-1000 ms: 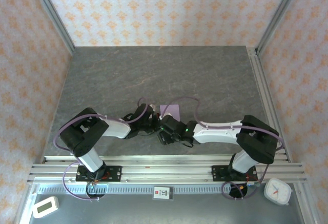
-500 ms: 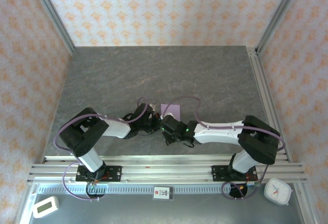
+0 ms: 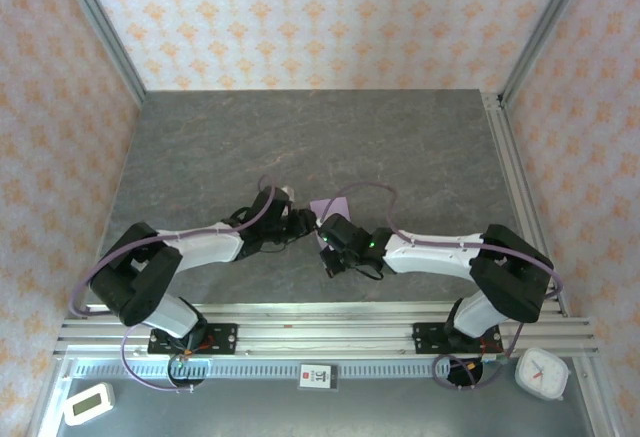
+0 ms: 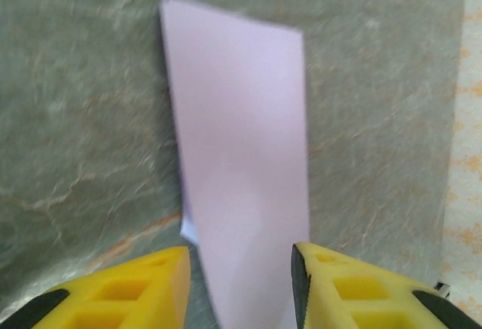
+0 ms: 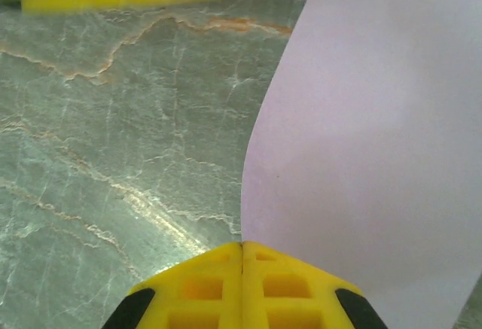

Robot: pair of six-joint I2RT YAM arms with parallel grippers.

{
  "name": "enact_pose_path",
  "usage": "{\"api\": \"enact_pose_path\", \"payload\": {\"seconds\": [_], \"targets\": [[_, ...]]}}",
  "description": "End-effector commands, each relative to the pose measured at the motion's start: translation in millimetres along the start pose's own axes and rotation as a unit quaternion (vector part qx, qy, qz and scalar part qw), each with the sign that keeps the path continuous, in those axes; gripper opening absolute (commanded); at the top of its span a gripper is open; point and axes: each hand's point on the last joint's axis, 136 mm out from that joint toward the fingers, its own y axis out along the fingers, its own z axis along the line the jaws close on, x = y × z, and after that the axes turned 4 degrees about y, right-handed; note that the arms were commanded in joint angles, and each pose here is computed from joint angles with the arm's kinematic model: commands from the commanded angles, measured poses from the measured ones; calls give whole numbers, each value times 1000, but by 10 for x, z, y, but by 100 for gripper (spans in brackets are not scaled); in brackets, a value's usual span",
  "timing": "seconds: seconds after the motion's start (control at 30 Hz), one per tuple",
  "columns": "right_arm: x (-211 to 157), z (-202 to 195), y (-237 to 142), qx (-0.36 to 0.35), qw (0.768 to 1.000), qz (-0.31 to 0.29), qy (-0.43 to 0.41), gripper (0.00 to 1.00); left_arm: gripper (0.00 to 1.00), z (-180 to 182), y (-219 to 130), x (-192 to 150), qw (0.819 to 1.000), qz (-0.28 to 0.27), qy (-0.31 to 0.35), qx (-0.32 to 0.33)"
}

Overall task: Fold a paper plane with a square sheet of paper (pick it up from the middle)
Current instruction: Third fold the triangle at the center of the table.

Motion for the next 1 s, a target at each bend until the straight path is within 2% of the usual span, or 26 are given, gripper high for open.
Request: {"api": "enact_pose_path", "payload": {"seconds": [0.0, 0.07, 0.2, 0.47, 0.63, 0.97], "targets": [[-21, 84, -38, 32, 999, 2, -10, 0, 39, -72, -33, 203, 999, -12, 46, 20], [-29, 102, -23, 38, 999, 3, -8, 0, 37, -202, 50, 265, 998, -1, 65, 8], [-8, 117, -1, 44, 999, 2, -1, 0, 24, -305, 347, 311, 995, 37, 92, 7], [84, 117, 0, 43, 999, 1, -2, 0, 5, -60, 765, 231, 987, 93, 126, 47], [178, 51, -20, 37, 999, 2, -9, 0, 0, 202, 872, 135, 980, 113, 144, 82], [246, -176, 40, 13, 1000, 15, -17, 0, 0, 404, 890, 54, 975, 122, 151, 106]]}}
